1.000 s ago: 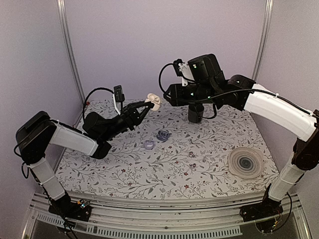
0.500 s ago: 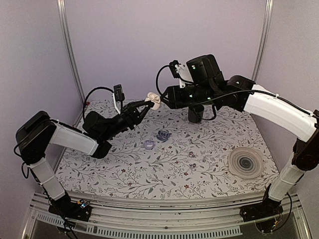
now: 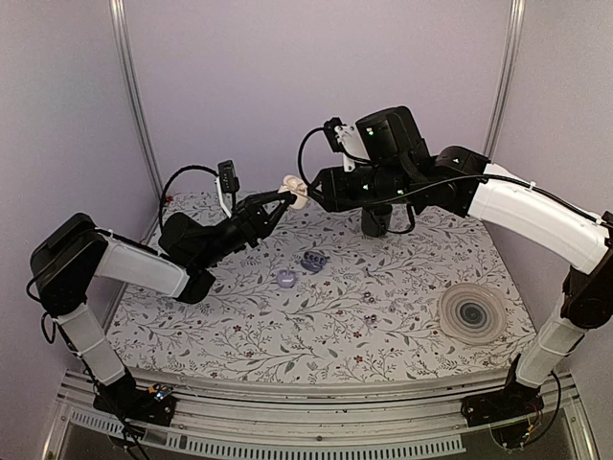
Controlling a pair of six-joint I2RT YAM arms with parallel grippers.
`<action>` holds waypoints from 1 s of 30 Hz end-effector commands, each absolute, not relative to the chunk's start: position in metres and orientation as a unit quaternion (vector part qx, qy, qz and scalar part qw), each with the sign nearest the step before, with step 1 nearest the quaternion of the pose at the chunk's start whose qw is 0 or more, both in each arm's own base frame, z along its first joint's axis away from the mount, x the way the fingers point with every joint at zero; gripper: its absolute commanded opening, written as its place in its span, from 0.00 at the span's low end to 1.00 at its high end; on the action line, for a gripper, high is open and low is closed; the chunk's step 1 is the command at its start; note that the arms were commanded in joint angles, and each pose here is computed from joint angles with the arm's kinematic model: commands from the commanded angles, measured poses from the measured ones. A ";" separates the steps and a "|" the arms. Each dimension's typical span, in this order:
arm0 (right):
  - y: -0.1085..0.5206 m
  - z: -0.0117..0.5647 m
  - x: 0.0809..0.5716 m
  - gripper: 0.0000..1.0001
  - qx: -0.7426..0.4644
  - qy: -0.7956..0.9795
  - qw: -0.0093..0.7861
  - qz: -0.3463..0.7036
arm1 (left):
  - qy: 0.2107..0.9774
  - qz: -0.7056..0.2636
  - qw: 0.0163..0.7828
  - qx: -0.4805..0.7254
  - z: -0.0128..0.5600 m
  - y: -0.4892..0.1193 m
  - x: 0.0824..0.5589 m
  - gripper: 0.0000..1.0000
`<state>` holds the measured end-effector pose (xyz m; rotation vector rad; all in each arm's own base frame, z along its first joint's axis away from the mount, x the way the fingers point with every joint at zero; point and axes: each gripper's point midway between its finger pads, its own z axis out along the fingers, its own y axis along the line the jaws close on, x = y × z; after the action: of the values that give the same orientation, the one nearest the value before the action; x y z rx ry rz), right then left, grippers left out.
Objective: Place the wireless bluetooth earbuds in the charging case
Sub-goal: Adjust the right earbud in the right side groove of the charging case.
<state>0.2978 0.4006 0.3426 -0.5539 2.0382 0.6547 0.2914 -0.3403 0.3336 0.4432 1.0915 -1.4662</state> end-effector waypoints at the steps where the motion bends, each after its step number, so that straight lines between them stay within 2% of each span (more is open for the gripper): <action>1: 0.391 0.362 0.301 0.44 -0.211 0.816 0.476 0.253 | 0.333 -0.650 0.651 0.209 0.387 -0.314 0.256 0.00; 9: 0.396 0.375 0.314 0.47 -0.216 0.805 0.499 0.236 | 0.329 -0.652 0.649 0.213 0.390 -0.315 0.252 0.00; 30: 0.399 0.357 0.311 0.46 -0.247 0.813 0.477 0.224 | 0.316 -0.656 0.650 0.219 0.399 -0.315 0.244 0.00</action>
<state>0.3106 0.4065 0.3579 -0.6039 1.9707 0.5804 0.2858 -0.3443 0.3344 0.4705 1.0858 -1.4822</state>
